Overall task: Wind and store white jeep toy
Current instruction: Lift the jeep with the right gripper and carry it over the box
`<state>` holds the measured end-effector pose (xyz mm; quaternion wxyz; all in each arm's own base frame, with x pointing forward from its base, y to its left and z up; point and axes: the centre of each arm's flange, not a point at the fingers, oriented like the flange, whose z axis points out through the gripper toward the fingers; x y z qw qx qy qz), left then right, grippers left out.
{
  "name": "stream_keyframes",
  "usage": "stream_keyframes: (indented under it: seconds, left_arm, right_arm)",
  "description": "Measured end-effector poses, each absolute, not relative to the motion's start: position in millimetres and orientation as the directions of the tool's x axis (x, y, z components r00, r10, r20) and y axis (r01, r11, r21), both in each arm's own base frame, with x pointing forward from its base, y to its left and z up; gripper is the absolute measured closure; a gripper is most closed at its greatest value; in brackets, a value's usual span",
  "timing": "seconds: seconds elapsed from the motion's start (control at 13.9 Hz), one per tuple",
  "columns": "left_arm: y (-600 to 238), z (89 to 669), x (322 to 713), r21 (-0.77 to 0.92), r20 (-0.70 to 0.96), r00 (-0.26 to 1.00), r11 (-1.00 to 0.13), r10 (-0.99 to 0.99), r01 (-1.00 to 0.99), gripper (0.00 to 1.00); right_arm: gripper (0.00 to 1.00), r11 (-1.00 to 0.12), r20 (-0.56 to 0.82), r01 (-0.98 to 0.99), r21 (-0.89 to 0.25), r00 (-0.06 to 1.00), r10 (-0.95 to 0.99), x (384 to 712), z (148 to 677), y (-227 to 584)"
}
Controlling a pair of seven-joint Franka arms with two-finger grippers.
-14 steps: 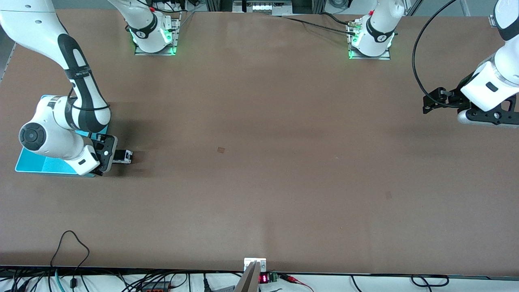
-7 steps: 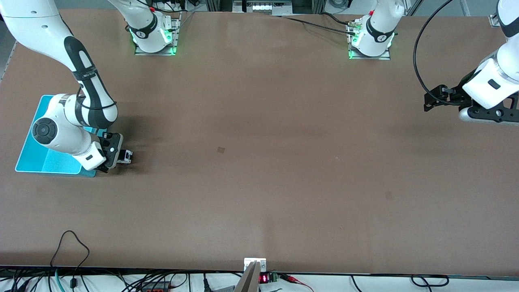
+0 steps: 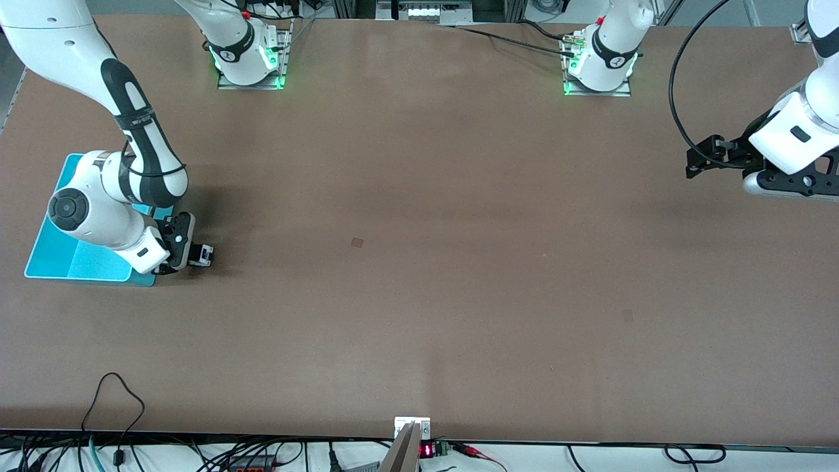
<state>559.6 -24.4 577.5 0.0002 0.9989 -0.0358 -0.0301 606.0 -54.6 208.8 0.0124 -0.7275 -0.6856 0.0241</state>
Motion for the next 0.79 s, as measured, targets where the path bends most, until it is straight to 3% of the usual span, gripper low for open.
stream_keyframes:
  seconds: [0.22,0.43,0.79]
  left_arm:
    - [-25,579,560,0.002,-0.059,0.996,-0.997,-0.073,-0.073,0.0]
    - [-25,580,559,0.003,-0.064,0.995,-0.997,-0.073,-0.073,0.0]
    - [-25,580,558,0.003,-0.068,0.995,-0.997,-0.073,-0.073,0.0]
  right_arm:
    - [0.51,-0.041,-0.013,0.999,-0.033,0.04,0.999,610,213,-47]
    - [0.51,-0.014,-0.009,0.999,0.052,0.014,1.0,633,249,-18]
    - [0.51,-0.261,0.026,0.952,0.161,0.261,0.965,646,322,-14]
